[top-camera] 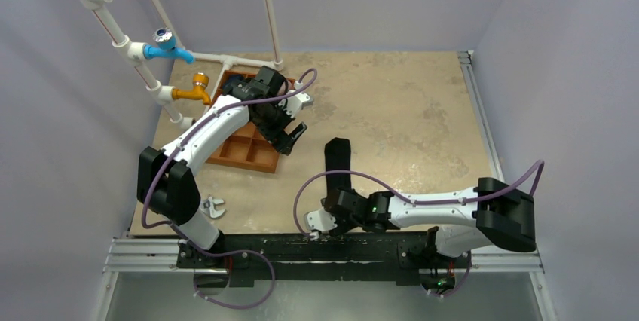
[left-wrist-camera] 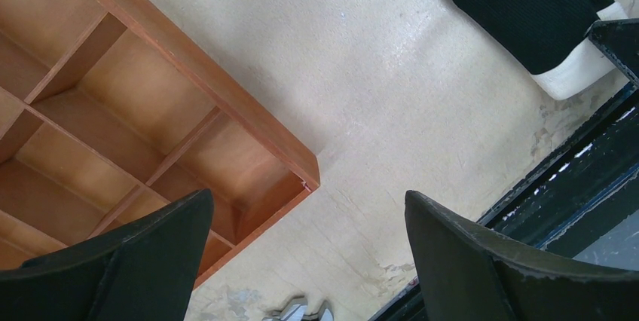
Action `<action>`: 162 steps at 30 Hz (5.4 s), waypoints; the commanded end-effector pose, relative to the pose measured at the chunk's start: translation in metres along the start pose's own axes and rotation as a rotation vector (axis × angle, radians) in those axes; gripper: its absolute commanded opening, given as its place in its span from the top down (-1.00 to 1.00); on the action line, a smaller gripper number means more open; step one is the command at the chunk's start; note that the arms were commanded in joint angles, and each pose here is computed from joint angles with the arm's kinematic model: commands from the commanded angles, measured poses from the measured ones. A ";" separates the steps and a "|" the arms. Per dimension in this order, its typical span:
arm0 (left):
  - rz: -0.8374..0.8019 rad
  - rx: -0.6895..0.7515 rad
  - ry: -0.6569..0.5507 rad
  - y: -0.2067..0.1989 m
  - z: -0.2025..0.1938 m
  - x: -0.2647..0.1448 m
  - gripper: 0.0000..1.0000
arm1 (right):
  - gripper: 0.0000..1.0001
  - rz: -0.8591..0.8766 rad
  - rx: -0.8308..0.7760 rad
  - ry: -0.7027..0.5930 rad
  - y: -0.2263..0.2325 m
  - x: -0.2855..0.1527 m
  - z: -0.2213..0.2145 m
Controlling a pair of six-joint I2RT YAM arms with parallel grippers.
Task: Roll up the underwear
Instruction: Roll the underwear to the center of the board.
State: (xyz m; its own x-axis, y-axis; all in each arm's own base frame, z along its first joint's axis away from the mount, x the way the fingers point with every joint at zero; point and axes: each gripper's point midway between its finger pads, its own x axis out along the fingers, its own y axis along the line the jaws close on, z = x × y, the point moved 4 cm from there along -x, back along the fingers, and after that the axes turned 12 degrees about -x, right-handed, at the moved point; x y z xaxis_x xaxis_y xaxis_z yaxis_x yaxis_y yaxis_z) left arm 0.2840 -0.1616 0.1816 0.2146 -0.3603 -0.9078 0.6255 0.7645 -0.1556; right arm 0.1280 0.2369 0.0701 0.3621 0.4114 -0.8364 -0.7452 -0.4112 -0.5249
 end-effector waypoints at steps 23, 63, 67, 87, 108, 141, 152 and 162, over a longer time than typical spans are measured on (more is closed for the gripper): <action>-0.029 0.035 -0.034 -0.005 -0.003 -0.007 -0.91 | 0.69 -0.023 0.016 0.019 0.014 0.019 -0.012; -0.214 0.098 -0.425 -0.032 -0.042 -0.025 -0.90 | 1.00 0.525 0.718 -0.461 -0.073 0.010 -0.067; -0.239 0.191 -0.393 -0.044 -0.044 -0.016 -0.89 | 1.00 0.630 0.768 -0.512 -0.072 0.018 -0.071; -0.295 0.624 -0.351 -0.169 -0.012 0.088 -0.89 | 1.00 1.012 0.902 -0.670 -0.031 0.011 -0.072; -0.293 0.754 -0.420 -0.215 -0.013 0.130 -0.55 | 1.00 1.017 0.915 -0.662 -0.026 0.014 -0.079; -0.356 0.740 -0.095 -0.217 -0.052 0.151 1.00 | 0.38 0.906 0.904 -0.562 -0.043 0.012 -0.091; -0.448 0.613 0.067 -0.219 -0.052 0.145 1.00 | 0.03 0.701 0.993 -0.473 -0.066 -0.010 -0.133; -0.548 0.438 0.233 -0.217 -0.036 0.154 1.00 | 0.07 0.464 1.142 -0.372 -0.067 -0.030 -0.191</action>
State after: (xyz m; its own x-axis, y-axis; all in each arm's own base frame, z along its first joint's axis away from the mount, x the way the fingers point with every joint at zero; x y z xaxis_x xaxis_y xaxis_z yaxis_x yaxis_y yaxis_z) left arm 0.1590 -0.3666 0.0651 -0.2424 -0.5131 -0.8234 0.9155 0.1600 -0.3692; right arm 0.2623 0.1150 0.0883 -0.2262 0.7008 -0.6765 -0.8615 0.1802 0.4747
